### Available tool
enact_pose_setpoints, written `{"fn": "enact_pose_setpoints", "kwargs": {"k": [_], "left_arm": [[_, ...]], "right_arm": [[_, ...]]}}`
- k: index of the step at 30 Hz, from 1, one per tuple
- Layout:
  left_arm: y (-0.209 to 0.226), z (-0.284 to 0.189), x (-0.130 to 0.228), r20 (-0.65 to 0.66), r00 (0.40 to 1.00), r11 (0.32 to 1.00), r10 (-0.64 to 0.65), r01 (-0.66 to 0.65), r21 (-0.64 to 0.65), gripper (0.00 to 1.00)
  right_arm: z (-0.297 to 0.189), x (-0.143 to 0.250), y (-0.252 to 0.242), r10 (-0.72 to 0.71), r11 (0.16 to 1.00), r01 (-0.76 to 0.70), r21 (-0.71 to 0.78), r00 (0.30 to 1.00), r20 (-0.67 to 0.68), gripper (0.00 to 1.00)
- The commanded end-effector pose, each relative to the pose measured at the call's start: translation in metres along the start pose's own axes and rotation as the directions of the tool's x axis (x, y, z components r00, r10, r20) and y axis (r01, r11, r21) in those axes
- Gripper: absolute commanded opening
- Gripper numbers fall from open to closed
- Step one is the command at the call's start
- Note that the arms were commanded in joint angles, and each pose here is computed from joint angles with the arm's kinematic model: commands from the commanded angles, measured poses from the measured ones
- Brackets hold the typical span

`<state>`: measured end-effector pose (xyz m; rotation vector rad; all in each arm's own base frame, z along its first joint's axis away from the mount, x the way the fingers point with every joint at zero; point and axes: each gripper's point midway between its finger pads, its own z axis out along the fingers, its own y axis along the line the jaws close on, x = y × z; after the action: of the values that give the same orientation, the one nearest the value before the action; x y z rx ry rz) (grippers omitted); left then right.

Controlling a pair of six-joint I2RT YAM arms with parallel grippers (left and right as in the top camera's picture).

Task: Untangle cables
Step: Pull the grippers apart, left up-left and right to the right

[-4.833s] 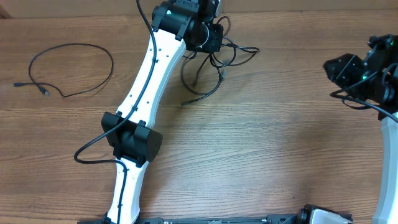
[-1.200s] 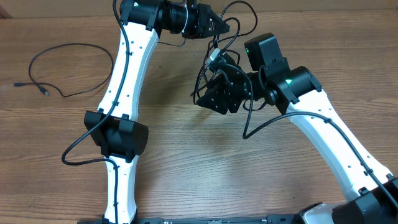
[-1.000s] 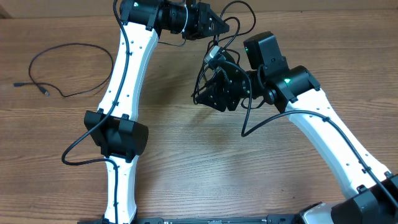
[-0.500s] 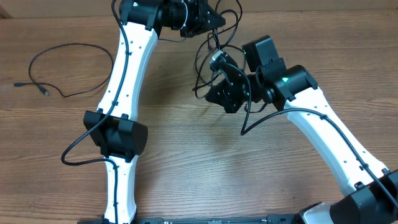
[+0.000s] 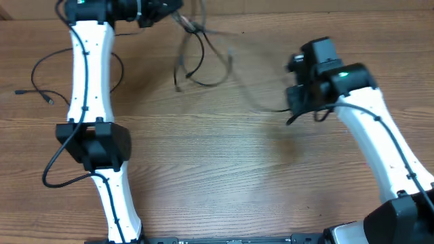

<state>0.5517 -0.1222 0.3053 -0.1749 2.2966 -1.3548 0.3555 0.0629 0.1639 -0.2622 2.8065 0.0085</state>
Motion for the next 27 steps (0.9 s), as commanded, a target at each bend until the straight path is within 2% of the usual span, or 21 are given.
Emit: {"fn": "enact_pose_setpoints", "kwargs": {"k": [1,4,7,11,14,16,18,20,23,24,25,27], "left_arm": [[-0.021,-0.027,-0.005,0.016,1.000,0.997,0.018,-0.019,0.070,0.05],[-0.015,-0.036,-0.011,0.032,0.999,0.998,0.010,-0.012,0.067,0.04],[-0.016,-0.039,-0.011,0.030,1.000,0.996,0.011,-0.013,0.085,0.04],[-0.034,-0.045,-0.012,0.027,0.996,0.982,0.089,-0.093,0.163,0.04],[-0.042,-0.050,-0.011,0.055,0.988,0.979,0.144,-0.150,0.136,0.04],[-0.033,-0.052,-0.011,0.081,0.987,0.990,0.137,-0.139,0.028,0.04],[-0.009,-0.058,-0.012,0.125,0.986,0.983,0.115,-0.095,-0.156,0.04],[0.029,-0.075,-0.015,0.196,0.975,0.907,0.101,-0.009,-0.421,0.04],[0.069,-0.107,-0.018,0.268,0.952,0.715,0.149,0.083,-0.694,0.04],[0.076,-0.115,-0.021,0.281,0.944,0.660,0.174,0.100,-0.745,0.04],[0.080,-0.115,-0.022,0.285,0.940,0.637,0.187,0.105,-0.764,0.04],[0.080,-0.105,-0.025,0.280,0.939,0.637,0.201,0.092,-0.765,0.04]], "right_arm": [[-0.003,0.001,-0.073,0.228,0.956,-0.231,0.182,0.973,0.035,0.04],[-0.006,0.007,-0.114,0.352,0.910,-0.357,0.212,0.934,0.065,0.04],[-0.006,0.009,-0.131,0.430,0.887,-0.438,0.146,0.899,0.082,0.04],[-0.007,0.008,-0.144,0.469,0.870,-0.479,0.114,0.877,0.104,0.04],[-0.005,0.004,-0.148,0.472,0.867,-0.484,0.114,0.873,0.121,0.04],[-0.004,0.002,-0.149,0.471,0.867,-0.485,0.113,0.873,0.127,0.04],[-0.004,0.002,-0.149,0.481,0.862,-0.495,0.111,0.867,0.128,0.04],[-0.004,0.003,-0.146,0.500,0.853,-0.512,0.101,0.857,0.123,0.04],[-0.003,0.001,-0.138,0.500,0.859,-0.508,0.064,0.859,0.111,0.04],[-0.002,-0.001,-0.134,0.499,0.862,-0.506,0.044,0.860,0.109,0.04],[-0.002,-0.002,-0.131,0.499,0.863,-0.504,0.025,0.860,0.106,0.04],[-0.002,-0.004,-0.125,0.499,0.865,-0.501,-0.012,0.861,0.100,0.04]]}}
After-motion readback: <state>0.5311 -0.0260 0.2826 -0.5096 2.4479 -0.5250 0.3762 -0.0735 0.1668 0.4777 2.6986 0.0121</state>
